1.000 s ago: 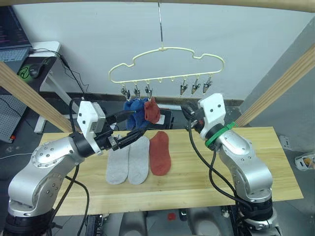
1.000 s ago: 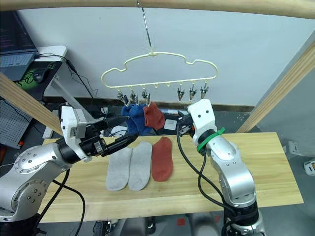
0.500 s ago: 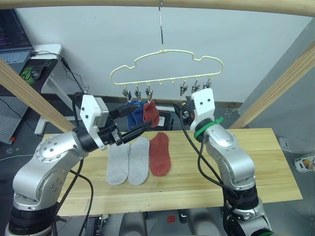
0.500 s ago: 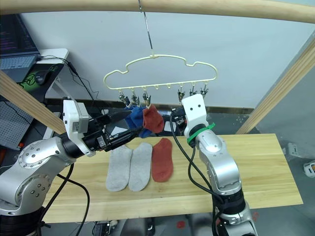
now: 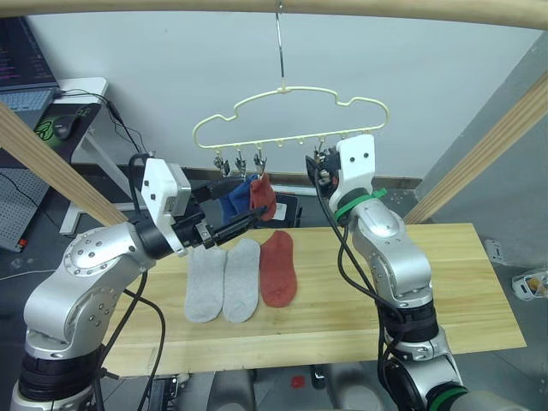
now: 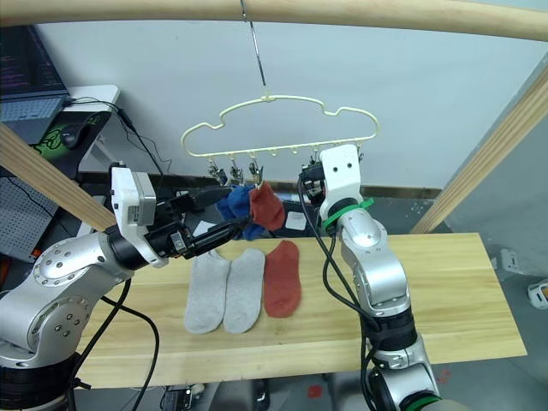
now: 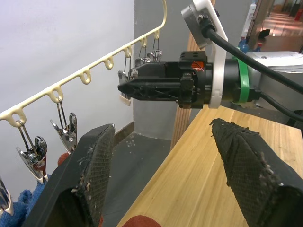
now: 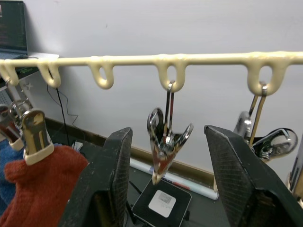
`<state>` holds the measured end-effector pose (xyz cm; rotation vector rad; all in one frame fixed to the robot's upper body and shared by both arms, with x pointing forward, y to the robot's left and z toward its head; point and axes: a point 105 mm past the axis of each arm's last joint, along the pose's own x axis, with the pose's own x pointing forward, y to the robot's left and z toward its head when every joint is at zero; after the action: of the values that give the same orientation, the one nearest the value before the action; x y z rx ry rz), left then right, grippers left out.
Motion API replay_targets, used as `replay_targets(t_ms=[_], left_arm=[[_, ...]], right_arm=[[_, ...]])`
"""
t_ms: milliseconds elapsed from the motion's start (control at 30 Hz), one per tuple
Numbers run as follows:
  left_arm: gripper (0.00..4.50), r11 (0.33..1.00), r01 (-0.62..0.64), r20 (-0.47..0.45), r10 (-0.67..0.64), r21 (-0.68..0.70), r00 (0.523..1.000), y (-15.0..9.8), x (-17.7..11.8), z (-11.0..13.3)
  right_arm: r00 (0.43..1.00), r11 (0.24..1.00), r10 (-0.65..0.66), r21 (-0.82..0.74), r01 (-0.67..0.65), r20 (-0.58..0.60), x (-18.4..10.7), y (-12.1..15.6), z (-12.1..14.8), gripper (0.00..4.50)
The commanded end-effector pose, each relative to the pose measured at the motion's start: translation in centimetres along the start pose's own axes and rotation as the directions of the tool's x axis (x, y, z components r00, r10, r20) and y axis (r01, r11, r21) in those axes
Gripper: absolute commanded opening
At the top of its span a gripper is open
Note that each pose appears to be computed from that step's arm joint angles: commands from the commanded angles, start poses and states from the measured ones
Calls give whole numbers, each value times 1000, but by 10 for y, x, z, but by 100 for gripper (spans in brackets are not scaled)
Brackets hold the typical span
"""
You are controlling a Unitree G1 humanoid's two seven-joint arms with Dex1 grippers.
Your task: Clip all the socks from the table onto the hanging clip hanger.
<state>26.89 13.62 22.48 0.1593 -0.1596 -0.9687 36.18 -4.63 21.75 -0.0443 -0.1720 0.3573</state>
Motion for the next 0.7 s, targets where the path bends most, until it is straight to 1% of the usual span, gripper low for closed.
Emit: replay_targets(t_ms=[33, 367, 700], left_arm=[[350, 1000, 29, 19, -29, 5, 999, -5, 2, 4], [350, 999, 35, 13, -35, 5, 999, -4, 3, 4], [350, 1000, 30, 8, -30, 5, 1000, -4, 4, 3]], right_arm=[[997, 1000, 0, 31, -2, 75, 1, 4, 20, 251], [997, 995, 18, 100, -26, 74, 5, 19, 21, 251], [995, 990, 40, 129, -52, 92, 11, 24, 23, 251]])
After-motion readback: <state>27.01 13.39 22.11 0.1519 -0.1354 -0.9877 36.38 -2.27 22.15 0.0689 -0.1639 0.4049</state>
